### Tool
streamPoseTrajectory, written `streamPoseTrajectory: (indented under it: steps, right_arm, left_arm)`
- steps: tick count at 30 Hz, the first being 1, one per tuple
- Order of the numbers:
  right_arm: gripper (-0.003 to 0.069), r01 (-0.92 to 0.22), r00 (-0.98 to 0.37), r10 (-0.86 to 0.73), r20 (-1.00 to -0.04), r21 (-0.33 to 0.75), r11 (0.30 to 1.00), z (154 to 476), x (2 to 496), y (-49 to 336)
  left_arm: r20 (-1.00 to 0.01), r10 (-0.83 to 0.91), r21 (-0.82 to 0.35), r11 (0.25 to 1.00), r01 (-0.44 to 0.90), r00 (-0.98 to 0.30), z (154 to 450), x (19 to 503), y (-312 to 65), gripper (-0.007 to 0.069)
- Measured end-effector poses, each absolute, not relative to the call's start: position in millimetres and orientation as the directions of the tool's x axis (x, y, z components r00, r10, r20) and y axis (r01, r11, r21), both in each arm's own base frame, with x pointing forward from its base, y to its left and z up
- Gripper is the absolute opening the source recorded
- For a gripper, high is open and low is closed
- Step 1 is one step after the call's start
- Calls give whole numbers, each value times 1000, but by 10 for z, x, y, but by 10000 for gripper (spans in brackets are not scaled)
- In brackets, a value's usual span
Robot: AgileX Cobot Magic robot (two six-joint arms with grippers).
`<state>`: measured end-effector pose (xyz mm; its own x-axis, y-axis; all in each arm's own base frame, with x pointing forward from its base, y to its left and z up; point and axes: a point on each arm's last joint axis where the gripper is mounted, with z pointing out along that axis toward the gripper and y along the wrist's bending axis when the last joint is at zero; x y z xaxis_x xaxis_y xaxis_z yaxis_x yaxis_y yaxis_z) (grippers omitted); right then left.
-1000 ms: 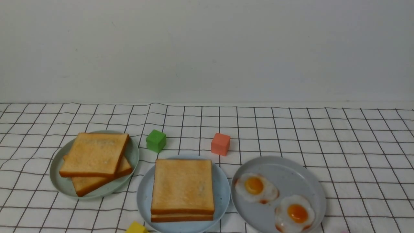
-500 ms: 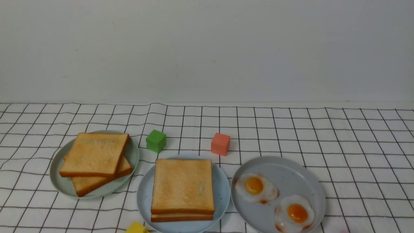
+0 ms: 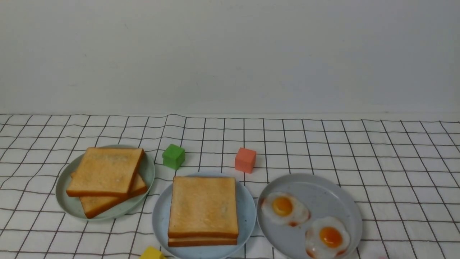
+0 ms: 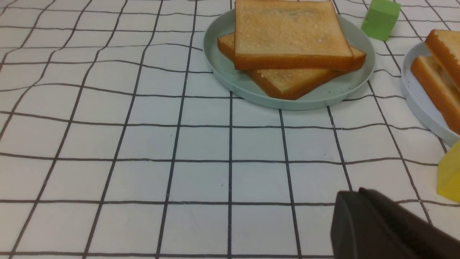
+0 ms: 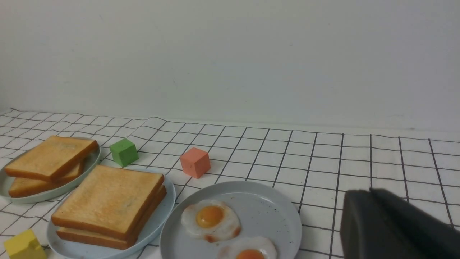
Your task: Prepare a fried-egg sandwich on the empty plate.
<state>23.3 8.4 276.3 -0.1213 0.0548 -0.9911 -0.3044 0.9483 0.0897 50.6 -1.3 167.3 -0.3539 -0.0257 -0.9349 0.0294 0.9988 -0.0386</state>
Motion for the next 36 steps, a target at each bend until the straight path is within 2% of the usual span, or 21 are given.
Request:
streamPoseTrajectory:
  steps: [9, 12, 16, 18, 22, 25, 26, 27, 36]
  right_arm:
    - [53, -296, -116, 40, -992, 73, 952, 2763, 236, 75]
    - [59, -269, -103, 15, -995, 42, 962, 2766, 241, 56]
    - [70, -175, -65, -38, -997, -26, 984, 2752, 273, 12]
    - [72, -149, -67, -25, -997, -15, 989, 2691, 306, 12]
    - [79, -99, -108, 14, -994, 24, 995, 2356, 436, 24]
    - [83, -46, -227, 27, -974, 39, 998, 1914, 516, 14]
    - [83, -40, -235, 31, -972, 42, 998, 1889, 518, 12]
    - [85, -14, -306, 63, -950, 71, 997, 1734, 518, 8]
    - [91, -17, -301, 53, -952, 61, 998, 1737, 519, 10]
  left_arm:
    - [-935, -26, -39, 999, 29, -354, 1673, 506, -13, 18]
    - [-935, -25, -38, 999, 29, -354, 1674, 506, -13, 18]
    - [-935, -25, -38, 999, 29, -354, 1674, 506, -13, 18]
    - [-935, -25, -37, 999, 29, -354, 1674, 506, -13, 20]
    - [-935, -25, -37, 999, 29, -354, 1674, 506, -13, 22]
    - [-935, -23, -36, 999, 29, -354, 1674, 506, -12, 27]
    - [-935, -23, -35, 999, 29, -354, 1674, 506, -12, 27]
    - [-935, -23, -35, 999, 29, -355, 1673, 506, -12, 29]
    - [-935, -22, -34, 999, 29, -354, 1673, 506, -11, 36]
